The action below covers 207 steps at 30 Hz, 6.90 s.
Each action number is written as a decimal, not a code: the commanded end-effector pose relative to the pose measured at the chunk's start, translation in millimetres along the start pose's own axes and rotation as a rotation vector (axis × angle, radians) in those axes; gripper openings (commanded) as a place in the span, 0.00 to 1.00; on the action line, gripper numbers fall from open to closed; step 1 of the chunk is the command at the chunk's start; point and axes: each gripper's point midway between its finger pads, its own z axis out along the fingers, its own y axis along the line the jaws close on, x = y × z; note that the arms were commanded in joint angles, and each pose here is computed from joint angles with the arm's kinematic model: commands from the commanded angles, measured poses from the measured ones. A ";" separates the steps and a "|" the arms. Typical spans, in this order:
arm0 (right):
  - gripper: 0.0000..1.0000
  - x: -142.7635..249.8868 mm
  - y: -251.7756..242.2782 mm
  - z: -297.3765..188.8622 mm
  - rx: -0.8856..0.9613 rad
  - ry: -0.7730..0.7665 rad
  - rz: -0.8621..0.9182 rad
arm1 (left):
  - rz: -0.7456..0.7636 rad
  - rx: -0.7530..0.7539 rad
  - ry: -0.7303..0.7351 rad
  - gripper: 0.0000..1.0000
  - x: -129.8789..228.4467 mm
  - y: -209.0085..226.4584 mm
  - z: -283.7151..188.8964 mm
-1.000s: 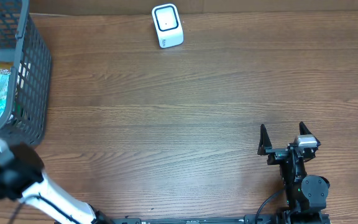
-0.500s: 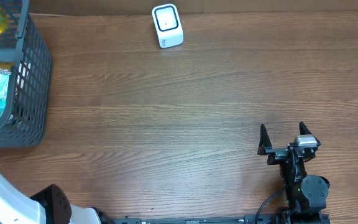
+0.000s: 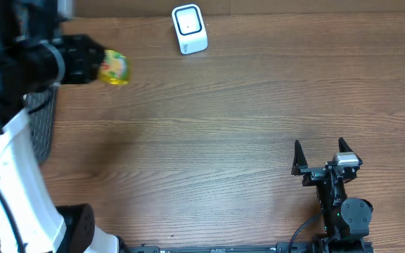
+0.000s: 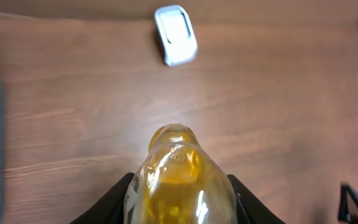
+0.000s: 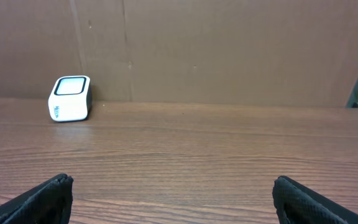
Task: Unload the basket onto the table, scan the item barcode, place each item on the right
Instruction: 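Carry the bottle toward the scanner and set it upright on the table, then return the left gripper to the basket and grasp the green-lidded jar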
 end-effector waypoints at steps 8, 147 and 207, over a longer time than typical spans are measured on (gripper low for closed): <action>1.00 3.5 1.0 0.6 -0.006 0.003 -0.001 | 0.124 0.007 0.274 0.39 49.6 -58.5 89.4; 1.00 3.6 1.0 0.6 -0.006 0.004 -0.001 | -0.069 -0.196 -0.280 1.00 20.5 -72.8 85.1; 1.00 3.6 1.0 0.6 -0.006 0.004 -0.001 | -0.613 -0.798 -0.083 1.00 94.6 368.0 10.4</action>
